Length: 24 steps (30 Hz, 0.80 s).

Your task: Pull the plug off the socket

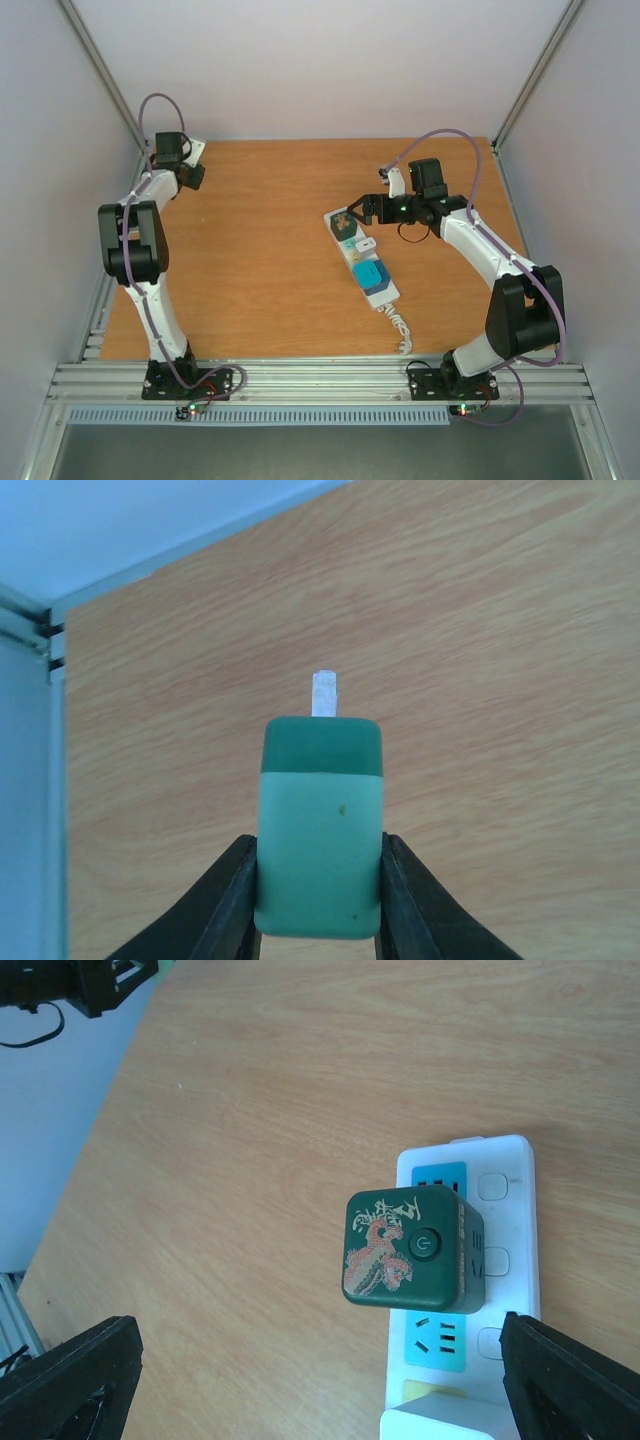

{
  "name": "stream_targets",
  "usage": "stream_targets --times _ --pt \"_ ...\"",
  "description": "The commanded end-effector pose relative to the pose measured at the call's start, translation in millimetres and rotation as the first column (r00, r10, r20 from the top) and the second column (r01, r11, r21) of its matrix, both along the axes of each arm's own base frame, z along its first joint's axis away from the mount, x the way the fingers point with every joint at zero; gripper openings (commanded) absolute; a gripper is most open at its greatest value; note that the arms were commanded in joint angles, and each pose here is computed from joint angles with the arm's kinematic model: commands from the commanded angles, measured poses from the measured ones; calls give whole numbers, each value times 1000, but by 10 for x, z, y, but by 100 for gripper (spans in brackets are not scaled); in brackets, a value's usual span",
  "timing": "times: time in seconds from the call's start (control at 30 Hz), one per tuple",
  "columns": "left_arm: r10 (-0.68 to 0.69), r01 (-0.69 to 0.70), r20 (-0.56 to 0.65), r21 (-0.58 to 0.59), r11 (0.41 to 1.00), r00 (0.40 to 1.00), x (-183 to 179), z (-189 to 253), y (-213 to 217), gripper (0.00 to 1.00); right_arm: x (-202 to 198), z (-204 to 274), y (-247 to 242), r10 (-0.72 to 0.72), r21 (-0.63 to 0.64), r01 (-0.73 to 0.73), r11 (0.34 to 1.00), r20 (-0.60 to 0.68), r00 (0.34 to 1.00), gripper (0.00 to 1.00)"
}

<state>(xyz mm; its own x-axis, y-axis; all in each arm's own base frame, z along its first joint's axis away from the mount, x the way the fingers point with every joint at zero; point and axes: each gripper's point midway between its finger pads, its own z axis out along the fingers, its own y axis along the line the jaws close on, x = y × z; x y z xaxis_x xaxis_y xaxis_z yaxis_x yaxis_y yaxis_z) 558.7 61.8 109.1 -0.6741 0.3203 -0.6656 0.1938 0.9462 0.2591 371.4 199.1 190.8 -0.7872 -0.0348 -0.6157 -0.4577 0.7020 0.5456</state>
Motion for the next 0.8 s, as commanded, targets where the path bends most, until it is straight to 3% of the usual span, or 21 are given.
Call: stream_targets --times 0.0,0.23,0.53,0.77 --pt "71 -82 61 216 973 996 207 71 351 20 -69 52 9 15 23 -15 1000 -2 1000 98" --pt "99 -106 39 396 912 994 325 -211 634 20 -73 10 16 22 24 -22 999 -16 1000 99" --pt "123 -131 50 495 859 991 417 -434 797 21 -78 -48 18 25 18 -24 1000 -28 999 98" --pt "108 -106 26 497 861 994 344 -547 773 46 -69 -105 17 25 10 -25 1000 -41 999 99"
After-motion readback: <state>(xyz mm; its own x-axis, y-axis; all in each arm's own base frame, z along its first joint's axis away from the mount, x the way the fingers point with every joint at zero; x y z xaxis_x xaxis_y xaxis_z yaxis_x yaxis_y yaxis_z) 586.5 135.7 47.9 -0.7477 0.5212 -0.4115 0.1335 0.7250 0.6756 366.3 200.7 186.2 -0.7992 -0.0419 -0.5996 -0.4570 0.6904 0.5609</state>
